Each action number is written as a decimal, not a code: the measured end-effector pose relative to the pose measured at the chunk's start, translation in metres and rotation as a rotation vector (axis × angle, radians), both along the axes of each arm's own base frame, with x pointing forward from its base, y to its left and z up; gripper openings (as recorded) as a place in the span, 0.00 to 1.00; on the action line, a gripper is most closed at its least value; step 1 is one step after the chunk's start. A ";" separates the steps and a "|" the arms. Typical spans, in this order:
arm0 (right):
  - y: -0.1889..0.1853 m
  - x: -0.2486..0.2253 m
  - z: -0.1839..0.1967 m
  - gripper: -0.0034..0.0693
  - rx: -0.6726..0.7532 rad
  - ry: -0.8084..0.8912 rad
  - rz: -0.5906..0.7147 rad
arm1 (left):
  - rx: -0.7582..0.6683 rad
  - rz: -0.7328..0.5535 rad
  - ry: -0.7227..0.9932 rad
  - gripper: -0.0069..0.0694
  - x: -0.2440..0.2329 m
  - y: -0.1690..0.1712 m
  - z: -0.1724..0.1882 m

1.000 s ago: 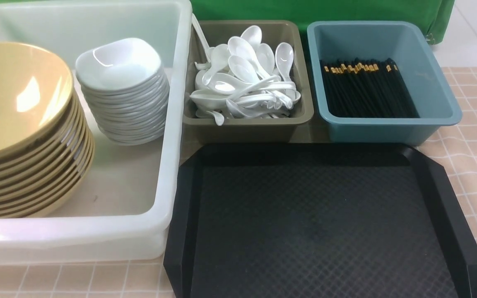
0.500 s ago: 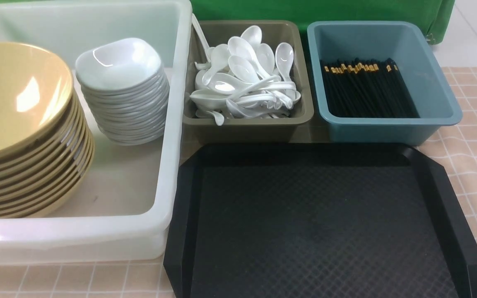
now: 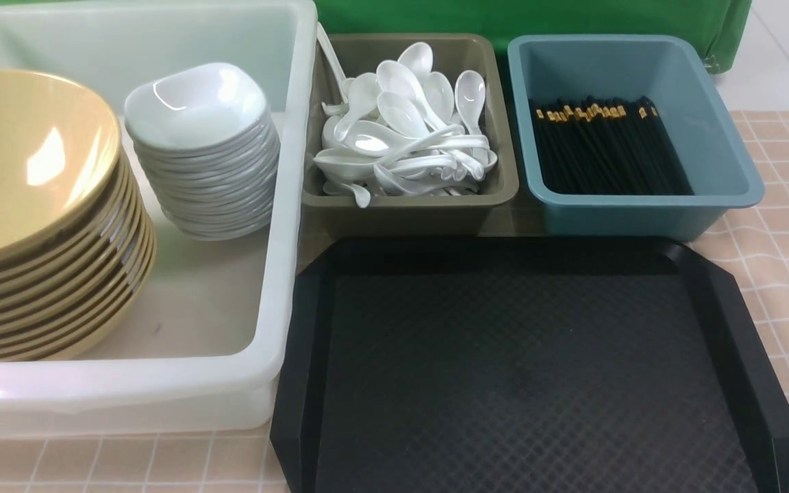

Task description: On brown table put chopsticks spoon bowls plates into blue grey white boxes.

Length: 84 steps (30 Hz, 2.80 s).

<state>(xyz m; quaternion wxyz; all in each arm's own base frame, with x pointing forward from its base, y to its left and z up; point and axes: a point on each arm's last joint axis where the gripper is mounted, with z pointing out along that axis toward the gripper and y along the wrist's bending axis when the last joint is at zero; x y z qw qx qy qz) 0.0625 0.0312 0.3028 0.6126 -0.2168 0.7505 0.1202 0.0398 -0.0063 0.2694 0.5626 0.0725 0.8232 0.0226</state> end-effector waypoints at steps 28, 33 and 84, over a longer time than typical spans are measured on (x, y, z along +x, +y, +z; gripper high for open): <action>-0.040 -0.009 -0.126 0.10 0.131 0.040 -0.643 | 0.001 0.000 -0.002 0.09 0.000 0.000 0.000; -0.040 -0.009 -0.126 0.10 0.129 0.041 -0.643 | 0.001 0.000 -0.002 0.09 0.000 0.000 0.000; -0.040 -0.009 -0.126 0.14 0.128 0.045 -0.644 | -0.051 0.100 -0.142 0.09 0.014 0.008 -0.092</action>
